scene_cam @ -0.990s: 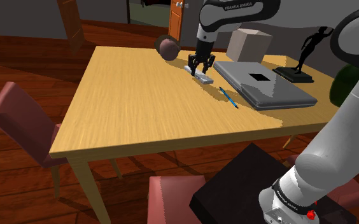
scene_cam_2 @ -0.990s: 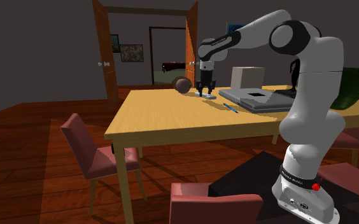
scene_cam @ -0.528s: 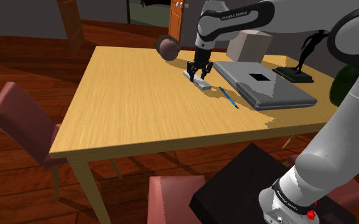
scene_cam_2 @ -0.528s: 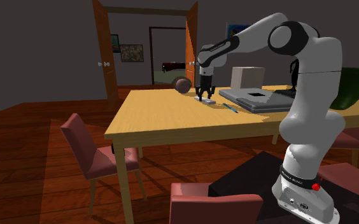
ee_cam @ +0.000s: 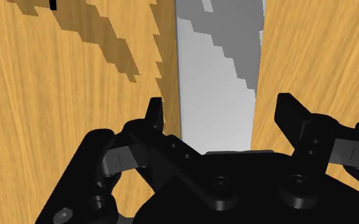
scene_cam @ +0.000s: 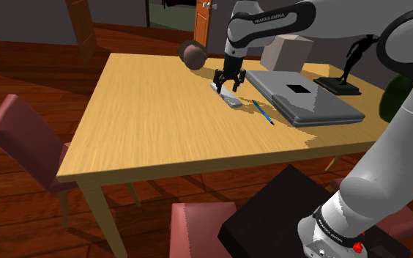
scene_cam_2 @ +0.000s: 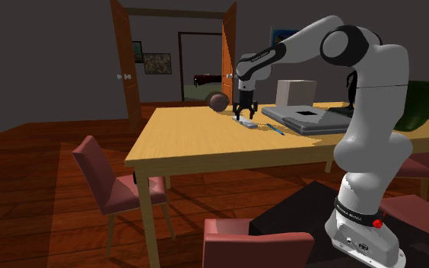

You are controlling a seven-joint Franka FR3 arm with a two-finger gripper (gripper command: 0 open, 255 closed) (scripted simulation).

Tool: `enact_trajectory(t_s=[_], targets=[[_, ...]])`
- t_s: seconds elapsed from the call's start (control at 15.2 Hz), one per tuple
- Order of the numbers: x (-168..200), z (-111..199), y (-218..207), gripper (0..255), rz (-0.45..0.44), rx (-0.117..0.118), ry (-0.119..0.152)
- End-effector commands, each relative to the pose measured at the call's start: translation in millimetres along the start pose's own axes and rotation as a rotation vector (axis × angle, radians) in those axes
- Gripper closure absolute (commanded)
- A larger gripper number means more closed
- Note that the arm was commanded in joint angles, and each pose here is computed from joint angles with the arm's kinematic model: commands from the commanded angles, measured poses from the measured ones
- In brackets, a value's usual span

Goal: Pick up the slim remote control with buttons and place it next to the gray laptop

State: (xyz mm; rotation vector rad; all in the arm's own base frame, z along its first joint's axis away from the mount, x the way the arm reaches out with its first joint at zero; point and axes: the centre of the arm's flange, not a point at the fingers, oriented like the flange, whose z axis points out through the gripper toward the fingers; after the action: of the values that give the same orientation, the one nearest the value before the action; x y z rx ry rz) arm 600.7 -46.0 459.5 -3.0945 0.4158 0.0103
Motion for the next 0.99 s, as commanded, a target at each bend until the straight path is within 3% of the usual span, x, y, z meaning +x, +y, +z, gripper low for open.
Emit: enact_trajectory(t_s=[0.0,0.2,0.46,0.92], targets=[[0.0,0.0,0.0,0,0.000,0.000,0.000],[0.0,0.0,0.0,0,0.000,0.000,0.000],[0.0,-50.1,0.0,0,0.000,0.000,0.000],[0.0,-50.1,0.0,0,0.000,0.000,0.000]])
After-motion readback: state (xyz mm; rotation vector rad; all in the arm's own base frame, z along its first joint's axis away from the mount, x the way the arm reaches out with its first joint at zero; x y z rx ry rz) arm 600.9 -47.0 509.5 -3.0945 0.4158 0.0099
